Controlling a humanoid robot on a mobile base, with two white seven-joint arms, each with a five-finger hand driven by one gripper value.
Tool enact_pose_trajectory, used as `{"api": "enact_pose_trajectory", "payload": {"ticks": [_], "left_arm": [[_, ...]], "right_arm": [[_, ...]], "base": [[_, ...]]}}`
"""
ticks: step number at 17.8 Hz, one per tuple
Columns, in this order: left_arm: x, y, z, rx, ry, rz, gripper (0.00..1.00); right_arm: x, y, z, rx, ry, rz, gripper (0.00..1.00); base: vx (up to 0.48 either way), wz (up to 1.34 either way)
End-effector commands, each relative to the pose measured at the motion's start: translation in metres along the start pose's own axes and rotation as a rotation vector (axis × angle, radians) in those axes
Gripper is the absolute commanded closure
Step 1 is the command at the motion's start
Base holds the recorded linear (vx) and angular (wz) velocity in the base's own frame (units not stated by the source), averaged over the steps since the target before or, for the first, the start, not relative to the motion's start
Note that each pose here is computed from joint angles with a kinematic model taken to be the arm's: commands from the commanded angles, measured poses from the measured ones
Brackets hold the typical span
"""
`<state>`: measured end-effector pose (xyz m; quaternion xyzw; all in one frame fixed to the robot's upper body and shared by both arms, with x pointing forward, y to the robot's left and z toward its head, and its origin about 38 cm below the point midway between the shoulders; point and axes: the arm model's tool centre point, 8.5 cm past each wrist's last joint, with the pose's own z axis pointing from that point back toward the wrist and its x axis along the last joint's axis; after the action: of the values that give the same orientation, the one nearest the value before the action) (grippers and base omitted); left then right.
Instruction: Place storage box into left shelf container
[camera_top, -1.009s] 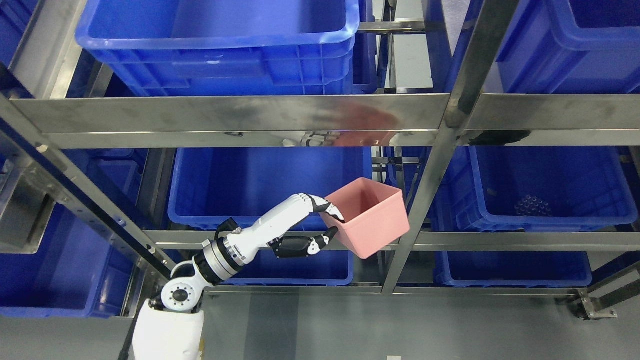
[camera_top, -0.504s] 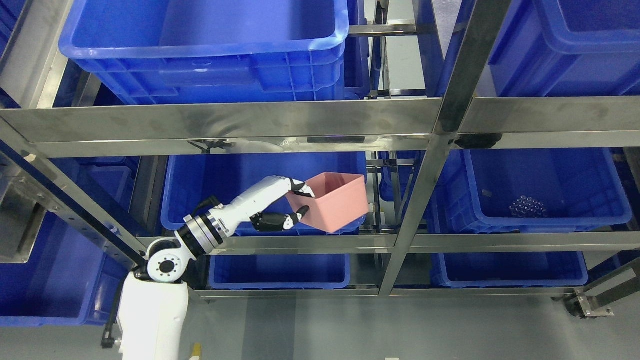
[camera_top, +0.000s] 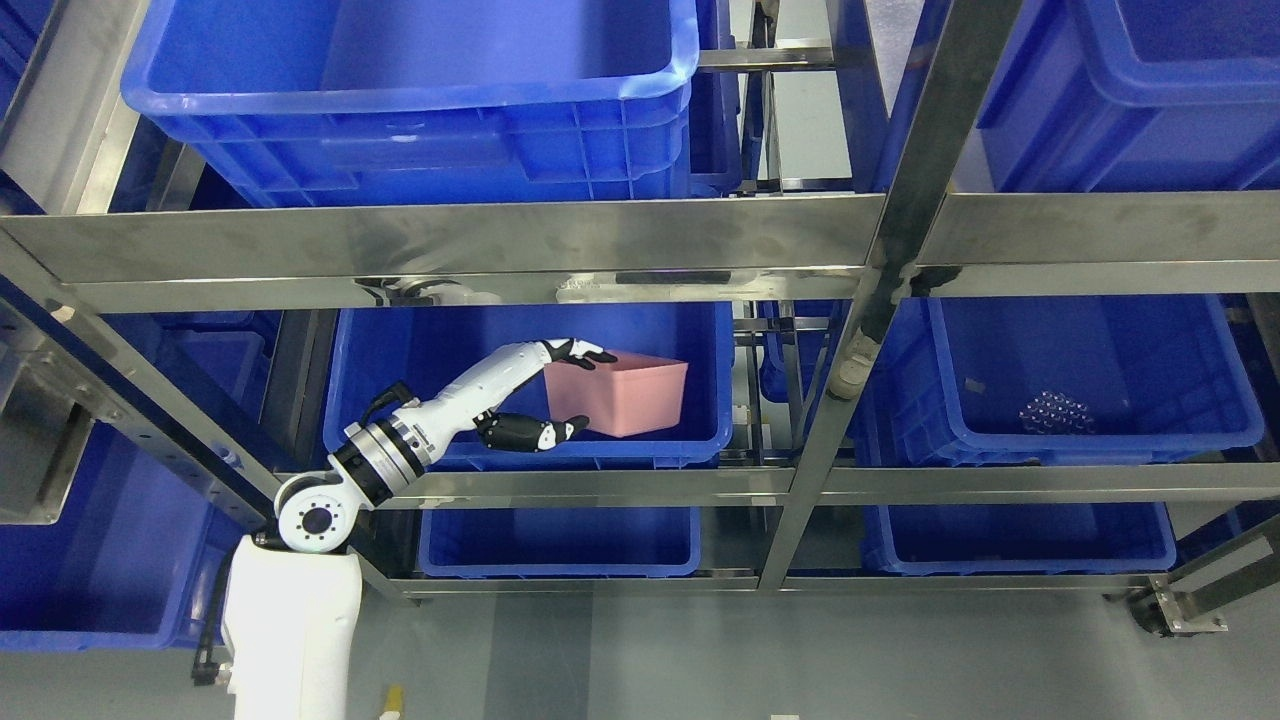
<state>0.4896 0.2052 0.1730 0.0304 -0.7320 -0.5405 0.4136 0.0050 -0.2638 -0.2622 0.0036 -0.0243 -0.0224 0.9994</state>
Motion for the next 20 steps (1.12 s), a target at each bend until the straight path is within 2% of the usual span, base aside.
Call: {"api": "enact_pose_trajectory", "payload": {"ticks": [1, 5, 6, 7, 9, 11, 14, 16, 20], "left_arm": [[-0.018, 0.0, 0.015, 0.043, 0.019, 0.045, 0.14], [0.002, 0.0, -0.001, 0.251, -0.147, 0.235, 0.11], [0.003, -0.002, 0.001, 0.306, -0.158, 0.292, 0.06], [0.004, -0.01, 0.006, 0.364, -0.152, 0.353, 0.01], [0.006, -0.041, 0.023, 0.476, -0.1, 0.448, 0.0], [0.022, -0.05, 0.032, 0.601, -0.095, 0.461, 0.0], [0.051, -0.036, 0.037, 0.784, -0.094, 0.486, 0.0], [0.064, -0.021, 0.037, 0.841, -0.076, 0.502, 0.0], [0.051, -0.013, 0.042, 0.856, 0.035, 0.613, 0.0]], "right_arm": [[-0.01, 0.003, 0.002, 0.157, 0.007, -0.003, 0.0], [-0.01, 0.003, 0.002, 0.157, 0.007, -0.003, 0.0], [-0.01, 0.003, 0.002, 0.157, 0.007, -0.003, 0.0], [-0.01, 0.003, 0.002, 0.157, 0.007, -0.003, 0.0], [-0.01, 0.003, 0.002, 0.157, 0.007, -0.003, 0.0], [-0.01, 0.003, 0.002, 0.157, 0.007, -0.003, 0.0], [-0.01, 0.003, 0.002, 0.157, 0.007, -0.003, 0.0], [-0.01, 0.003, 0.002, 0.157, 0.007, -0.003, 0.0], [-0.01, 0.003, 0.002, 0.157, 0.007, -0.003, 0.0]], "base": [[0.0, 0.0], [0.0, 0.0], [0.0, 0.0], [0.0, 0.0], [0.0, 0.0], [0.0, 0.0], [0.0, 0.0], [0.0, 0.0], [0.0, 0.0]]}}
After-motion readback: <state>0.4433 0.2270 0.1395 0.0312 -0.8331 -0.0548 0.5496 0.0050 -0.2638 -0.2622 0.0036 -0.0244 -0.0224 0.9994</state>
